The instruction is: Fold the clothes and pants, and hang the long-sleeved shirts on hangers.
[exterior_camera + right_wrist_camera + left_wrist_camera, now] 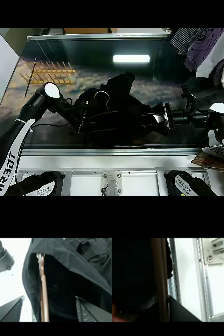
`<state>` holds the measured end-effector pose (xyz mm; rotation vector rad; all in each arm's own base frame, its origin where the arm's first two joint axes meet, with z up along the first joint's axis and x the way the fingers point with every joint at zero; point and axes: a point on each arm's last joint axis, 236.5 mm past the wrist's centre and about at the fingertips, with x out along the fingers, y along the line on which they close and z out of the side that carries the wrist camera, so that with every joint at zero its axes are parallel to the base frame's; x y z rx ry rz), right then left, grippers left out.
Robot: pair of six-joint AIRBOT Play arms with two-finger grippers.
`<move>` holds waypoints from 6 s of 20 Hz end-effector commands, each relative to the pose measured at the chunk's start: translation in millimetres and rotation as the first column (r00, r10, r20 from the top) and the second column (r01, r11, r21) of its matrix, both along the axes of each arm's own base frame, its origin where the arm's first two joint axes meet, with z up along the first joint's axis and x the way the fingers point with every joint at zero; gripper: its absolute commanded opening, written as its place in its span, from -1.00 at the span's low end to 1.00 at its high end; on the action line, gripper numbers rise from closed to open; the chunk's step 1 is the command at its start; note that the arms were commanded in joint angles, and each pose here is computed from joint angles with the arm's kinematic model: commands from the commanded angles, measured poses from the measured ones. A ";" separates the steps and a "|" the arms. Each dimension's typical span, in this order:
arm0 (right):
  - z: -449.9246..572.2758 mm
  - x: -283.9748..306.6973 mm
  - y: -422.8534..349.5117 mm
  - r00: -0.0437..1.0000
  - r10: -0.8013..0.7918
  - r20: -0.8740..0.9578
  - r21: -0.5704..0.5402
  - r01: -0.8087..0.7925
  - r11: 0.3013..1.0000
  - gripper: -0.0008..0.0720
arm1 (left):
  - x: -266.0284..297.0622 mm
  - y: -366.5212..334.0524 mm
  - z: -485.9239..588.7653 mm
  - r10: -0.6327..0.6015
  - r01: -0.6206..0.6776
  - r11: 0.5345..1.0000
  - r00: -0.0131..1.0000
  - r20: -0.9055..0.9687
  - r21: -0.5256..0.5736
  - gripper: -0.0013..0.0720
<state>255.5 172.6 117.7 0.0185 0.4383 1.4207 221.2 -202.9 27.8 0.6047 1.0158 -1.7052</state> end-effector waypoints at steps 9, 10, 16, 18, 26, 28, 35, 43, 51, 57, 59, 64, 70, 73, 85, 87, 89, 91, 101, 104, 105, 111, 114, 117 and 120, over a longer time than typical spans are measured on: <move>-0.1 1.9 0.2 1.000 -0.009 -0.002 0.001 0.009 1.000 -0.39 | 0.7 -1.1 0.5 0.002 -0.002 1.000 1.000 0.002 -0.004 -0.94; -0.2 2.2 0.0 1.000 -0.010 -0.002 0.001 0.010 1.000 -0.92 | 0.8 -1.3 0.5 0.003 -0.003 1.000 1.000 0.002 -0.005 -0.94; -0.2 2.3 0.0 1.000 -0.009 0.001 0.001 0.009 1.000 -0.94 | 2.2 -1.5 0.0 0.006 -0.006 1.000 1.000 0.008 -0.004 -0.94; -0.3 2.1 0.1 1.000 -0.008 0.001 0.001 0.008 1.000 -0.95 | 4.2 1.8 -2.5 0.008 -0.009 1.000 1.000 0.016 0.011 -0.94; -0.2 2.1 0.0 1.000 -0.009 0.001 0.000 0.009 1.000 -0.96 | 36.4 26.9 -5.5 0.462 -0.441 0.881 0.880 -0.110 0.171 0.43; -0.2 2.2 0.0 1.000 -0.009 0.002 0.000 0.009 1.000 -0.96 | 44.5 36.3 1.3 0.514 -0.497 0.853 0.853 -0.090 0.161 0.43; 4.6 7.3 -0.2 0.999 -0.042 0.003 0.007 0.042 0.999 -0.96 | 101.8 98.5 54.6 0.841 -0.842 0.539 0.539 0.051 0.018 0.43; 62.6 54.8 -6.4 0.945 -0.307 0.117 0.155 0.288 0.945 -0.96 | 80.0 129.0 68.5 0.967 -0.971 0.238 0.236 0.099 -0.004 0.51; 62.9 56.9 -8.2 0.938 -0.327 0.118 0.145 0.309 0.940 -0.96 | 44.4 -12.9 19.3 0.953 -0.956 0.289 0.293 -0.079 -0.057 1.00; 63.0 56.9 -8.2 0.938 -0.327 0.116 0.145 0.309 0.940 -0.96 | 18.1 -46.1 -5.6 0.921 -0.923 0.384 0.381 -0.083 0.027 1.00; 63.0 56.9 -8.2 0.938 -0.328 0.107 0.146 0.312 0.939 -0.96 | 19.5 -44.3 -20.5 0.925 -0.922 0.379 0.374 -0.074 0.076 0.52; 66.6 53.7 -7.3 0.941 -0.333 0.069 0.153 0.320 0.935 -0.96 | 32.4 -5.4 -35.9 0.953 -0.935 0.302 0.300 -0.037 0.188 -0.94; 87.1 20.9 4.1 0.962 -0.257 0.088 0.173 0.240 0.955 -0.96 | 91.1 62.9 7.8 0.992 -0.983 0.127 0.127 -0.012 0.134 -0.94; 85.1 6.8 6.8 0.969 -0.229 0.088 0.135 0.216 0.967 -0.96 | 108.8 68.4 10.6 0.988 -0.973 0.153 0.156 0.003 0.174 -0.94; 69.7 4.2 2.9 0.967 -0.245 0.072 0.049 0.242 0.969 -0.96 | 157.2 87.3 49.5 0.989 -0.979 0.137 0.143 0.032 0.151 -0.94; 71.2 12.4 -0.4 0.955 -0.284 0.082 0.051 0.281 0.958 -0.96 | 159.3 81.6 73.9 0.981 -0.978 0.173 0.181 0.064 0.115 -0.94; 72.1 15.3 -1.2 0.951 -0.296 0.085 0.055 0.292 0.955 -0.96 | 157.1 81.0 99.9 0.964 -0.973 0.212 0.224 0.144 0.090 -0.94; 77.2 15.5 1.2 0.950 -0.298 0.088 0.074 0.292 0.953 -0.96 | 148.4 66.7 128.2 0.947 -0.961 0.269 0.277 0.165 0.067 -0.94; 118.5 13.4 47.8 0.942 -0.307 0.137 0.220 0.273 0.937 -0.97 | 126.3 4.3 287.4 0.907 -0.863 0.399 0.322 0.273 -0.310 -0.94; 124.5 16.5 55.4 0.937 -0.325 0.130 0.245 0.287 0.926 -0.97 | 115.9 -2.7 299.5 0.899 -0.846 0.419 0.336 0.283 -0.329 -0.94; 130.4 17.4 57.2 0.935 -0.333 0.123 0.271 0.291 0.918 -0.97 | 113.1 -5.8 297.9 0.894 -0.844 0.430 0.347 0.284 -0.322 -0.94; 152.5 15.3 61.4 0.931 -0.338 0.140 0.357 0.271 0.894 -0.96 | 105.8 -24.6 290.7 0.874 -0.824 0.473 0.394 0.286 -0.311 -0.94; 152.5 15.3 61.4 0.931 -0.338 0.140 0.357 0.271 0.894 -0.96 | 105.9 -24.0 290.3 0.867 -0.818 0.483 0.399 0.298 -0.311 -0.93; 152.6 15.2 61.4 0.931 -0.338 0.140 0.357 0.271 0.894 -0.96 | 105.0 -22.9 295.5 0.865 -0.808 0.488 0.398 0.305 -0.329 0.79; 152.3 21.0 58.7 0.923 -0.363 0.125 0.358 0.299 0.884 -0.97 | 105.3 -10.0 316.9 0.889 -0.800 0.449 0.353 0.292 -0.398 0.79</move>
